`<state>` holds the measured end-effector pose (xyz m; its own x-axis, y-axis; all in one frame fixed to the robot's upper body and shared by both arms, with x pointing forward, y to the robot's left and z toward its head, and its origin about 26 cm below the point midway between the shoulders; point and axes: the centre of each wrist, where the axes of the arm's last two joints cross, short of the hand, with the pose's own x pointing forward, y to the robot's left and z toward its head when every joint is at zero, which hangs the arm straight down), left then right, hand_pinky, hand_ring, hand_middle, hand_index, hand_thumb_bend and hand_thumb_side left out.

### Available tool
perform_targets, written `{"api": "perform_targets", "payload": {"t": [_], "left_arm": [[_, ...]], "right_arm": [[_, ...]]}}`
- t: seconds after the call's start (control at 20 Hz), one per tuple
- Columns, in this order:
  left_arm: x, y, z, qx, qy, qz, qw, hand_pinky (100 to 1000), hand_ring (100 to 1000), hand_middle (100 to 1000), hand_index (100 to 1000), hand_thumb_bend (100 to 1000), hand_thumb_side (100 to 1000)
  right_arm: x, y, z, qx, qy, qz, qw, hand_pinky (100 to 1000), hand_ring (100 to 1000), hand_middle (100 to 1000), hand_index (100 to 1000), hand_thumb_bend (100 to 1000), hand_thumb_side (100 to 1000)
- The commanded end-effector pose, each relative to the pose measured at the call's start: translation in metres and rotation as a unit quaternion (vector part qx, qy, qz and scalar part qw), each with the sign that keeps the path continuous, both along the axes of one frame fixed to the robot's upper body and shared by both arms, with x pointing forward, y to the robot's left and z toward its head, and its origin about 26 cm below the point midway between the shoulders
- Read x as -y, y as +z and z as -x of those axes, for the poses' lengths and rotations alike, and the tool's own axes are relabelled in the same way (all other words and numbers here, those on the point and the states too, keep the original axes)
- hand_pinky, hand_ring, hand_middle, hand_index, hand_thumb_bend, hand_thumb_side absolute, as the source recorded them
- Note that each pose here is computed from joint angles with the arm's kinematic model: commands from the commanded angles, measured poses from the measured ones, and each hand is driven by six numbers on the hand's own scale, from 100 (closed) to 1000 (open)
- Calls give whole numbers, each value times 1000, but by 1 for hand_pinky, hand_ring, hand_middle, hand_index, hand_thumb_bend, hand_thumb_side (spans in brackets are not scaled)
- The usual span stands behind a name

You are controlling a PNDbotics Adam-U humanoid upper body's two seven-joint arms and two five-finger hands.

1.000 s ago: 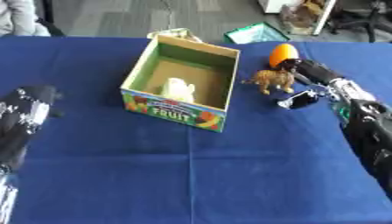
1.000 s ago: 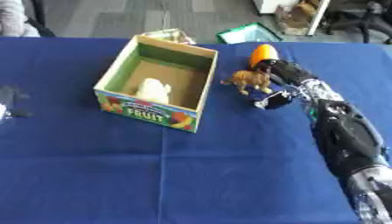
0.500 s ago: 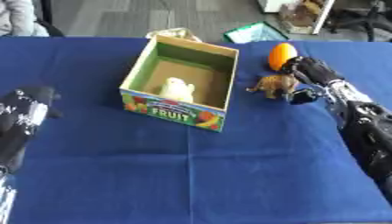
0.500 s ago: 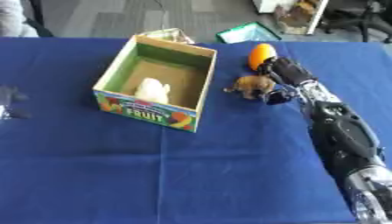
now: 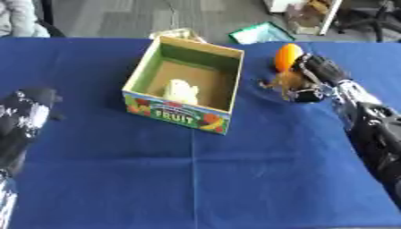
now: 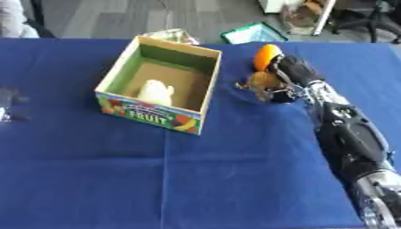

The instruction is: Pick up objects on the table and place them in the box.

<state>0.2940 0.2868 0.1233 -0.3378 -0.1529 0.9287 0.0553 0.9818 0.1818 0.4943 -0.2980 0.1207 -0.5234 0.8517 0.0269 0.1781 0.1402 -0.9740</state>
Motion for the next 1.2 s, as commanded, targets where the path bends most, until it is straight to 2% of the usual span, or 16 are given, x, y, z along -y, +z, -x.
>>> {"api": "perform_targets", "payload": {"t": [0.05, 0.1, 0.4, 0.75, 1.05, 1.2], "left_arm": [[-3, 9, 0, 15, 2, -10, 1000, 593, 738, 566, 664, 304, 469], [-3, 9, 0, 15, 2, -10, 1000, 593, 738, 566, 664, 304, 468], [-2, 9, 0, 14, -3, -8, 1000, 593, 738, 566, 664, 305, 468], [3, 11, -2, 17, -17, -7, 1000, 593, 737, 566, 663, 305, 467], [7, 14, -4, 20, -29, -6, 999, 593, 737, 565, 663, 307, 466], [8, 15, -5, 22, -32, -4, 999, 593, 737, 565, 663, 308, 465]], "right_arm": [[-12, 41, -8, 42, 37, -15, 998, 517, 483, 351, 388, 125, 173], [-18, 47, -9, 44, 48, -19, 998, 518, 483, 350, 388, 147, 118], [-59, 70, -14, 38, 110, -37, 992, 523, 487, 352, 394, 141, 111], [-109, 85, -15, 40, 165, -31, 985, 525, 490, 357, 401, 144, 109], [-134, 89, -14, 44, 189, -30, 981, 527, 492, 360, 408, 141, 111], [-134, 91, -14, 50, 193, -28, 979, 527, 492, 360, 408, 143, 109]]}}
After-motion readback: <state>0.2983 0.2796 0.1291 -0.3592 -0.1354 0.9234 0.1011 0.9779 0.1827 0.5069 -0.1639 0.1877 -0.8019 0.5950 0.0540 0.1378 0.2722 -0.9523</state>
